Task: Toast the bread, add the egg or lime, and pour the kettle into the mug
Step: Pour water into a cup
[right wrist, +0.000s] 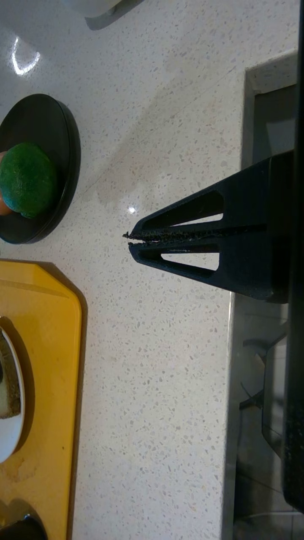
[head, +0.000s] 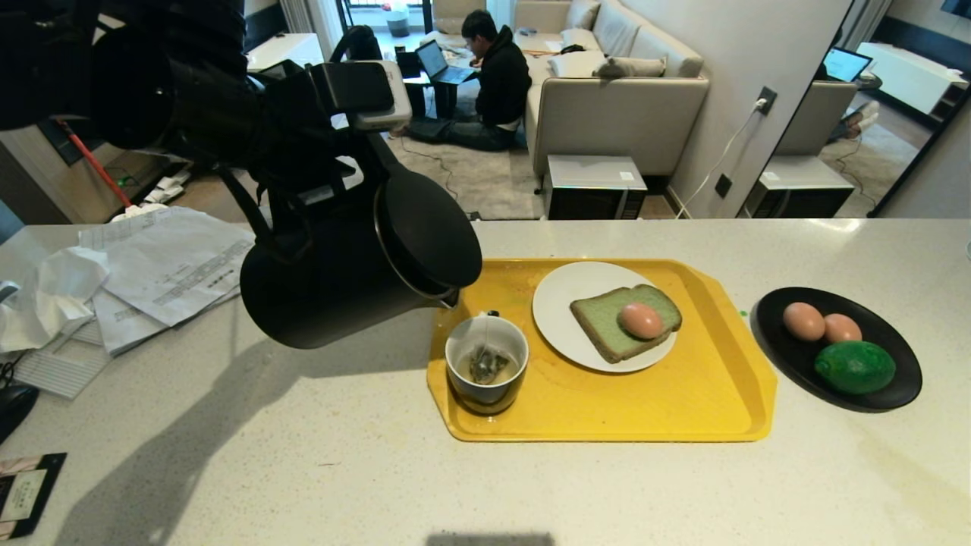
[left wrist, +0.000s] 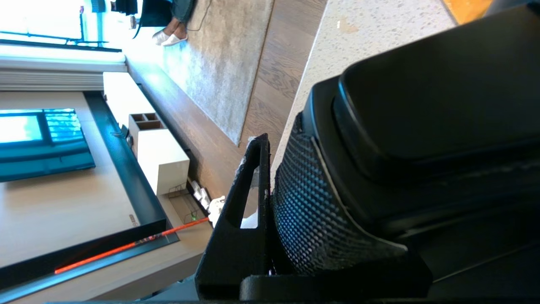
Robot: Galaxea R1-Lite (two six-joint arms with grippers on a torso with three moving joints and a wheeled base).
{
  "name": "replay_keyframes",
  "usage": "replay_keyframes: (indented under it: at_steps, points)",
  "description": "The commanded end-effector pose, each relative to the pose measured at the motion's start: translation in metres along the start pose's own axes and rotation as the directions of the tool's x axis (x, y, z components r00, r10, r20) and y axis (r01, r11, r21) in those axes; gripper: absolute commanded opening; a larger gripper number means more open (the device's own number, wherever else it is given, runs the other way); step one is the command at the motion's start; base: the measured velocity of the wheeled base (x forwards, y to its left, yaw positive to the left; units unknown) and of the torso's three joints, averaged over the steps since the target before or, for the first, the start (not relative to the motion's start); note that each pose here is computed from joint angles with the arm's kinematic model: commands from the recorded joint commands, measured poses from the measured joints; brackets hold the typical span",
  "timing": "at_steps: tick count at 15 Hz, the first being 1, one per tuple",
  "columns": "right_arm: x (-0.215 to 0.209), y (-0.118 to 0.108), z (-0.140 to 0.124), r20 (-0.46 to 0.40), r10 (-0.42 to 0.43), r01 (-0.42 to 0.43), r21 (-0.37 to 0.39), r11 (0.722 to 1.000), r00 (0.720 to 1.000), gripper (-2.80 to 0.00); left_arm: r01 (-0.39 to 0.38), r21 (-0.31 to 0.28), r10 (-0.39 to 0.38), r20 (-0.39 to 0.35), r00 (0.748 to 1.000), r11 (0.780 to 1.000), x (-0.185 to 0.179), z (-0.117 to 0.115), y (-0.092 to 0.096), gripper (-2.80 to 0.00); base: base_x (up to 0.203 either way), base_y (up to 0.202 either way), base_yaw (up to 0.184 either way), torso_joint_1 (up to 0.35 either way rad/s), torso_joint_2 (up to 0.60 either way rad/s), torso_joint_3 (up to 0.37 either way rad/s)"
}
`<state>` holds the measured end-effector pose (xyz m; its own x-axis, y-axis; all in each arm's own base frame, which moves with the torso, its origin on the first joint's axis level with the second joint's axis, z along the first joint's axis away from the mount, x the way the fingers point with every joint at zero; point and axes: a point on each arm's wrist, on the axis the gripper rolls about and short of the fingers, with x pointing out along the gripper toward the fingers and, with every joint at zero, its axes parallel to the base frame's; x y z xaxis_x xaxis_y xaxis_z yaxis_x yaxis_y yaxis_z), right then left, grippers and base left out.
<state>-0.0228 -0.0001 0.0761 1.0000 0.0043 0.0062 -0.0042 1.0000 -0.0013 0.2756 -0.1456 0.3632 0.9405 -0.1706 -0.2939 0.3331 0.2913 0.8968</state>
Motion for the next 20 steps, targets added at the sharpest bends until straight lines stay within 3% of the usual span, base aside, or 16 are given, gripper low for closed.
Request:
replay_keyframes:
  at_steps: [1,12,20]
  points:
    - [0.000,0.000,0.000,0.000,0.000,0.000,0.000,1.000,1.000,-2.80,0.011,0.014,-0.011,-0.013,1.000,1.000,0.006,0.004,-0.005,-2.80,0.000,0.000,0.000,0.000,0.00,0.000]
    - [0.000,0.000,0.000,0.000,0.000,0.000,-0.002,1.000,1.000,-2.80,0.062,0.086,-0.056,-0.066,0.996,0.994,0.014,0.013,-0.016,-2.80,0.000,0.000,0.000,0.000,0.00,0.000]
    - [0.000,0.000,0.000,-0.001,0.000,0.000,-0.001,1.000,1.000,-2.80,0.036,0.167,-0.019,-0.098,0.995,0.985,0.011,0.017,-0.015,-2.80,0.000,0.000,0.000,0.000,0.00,0.000]
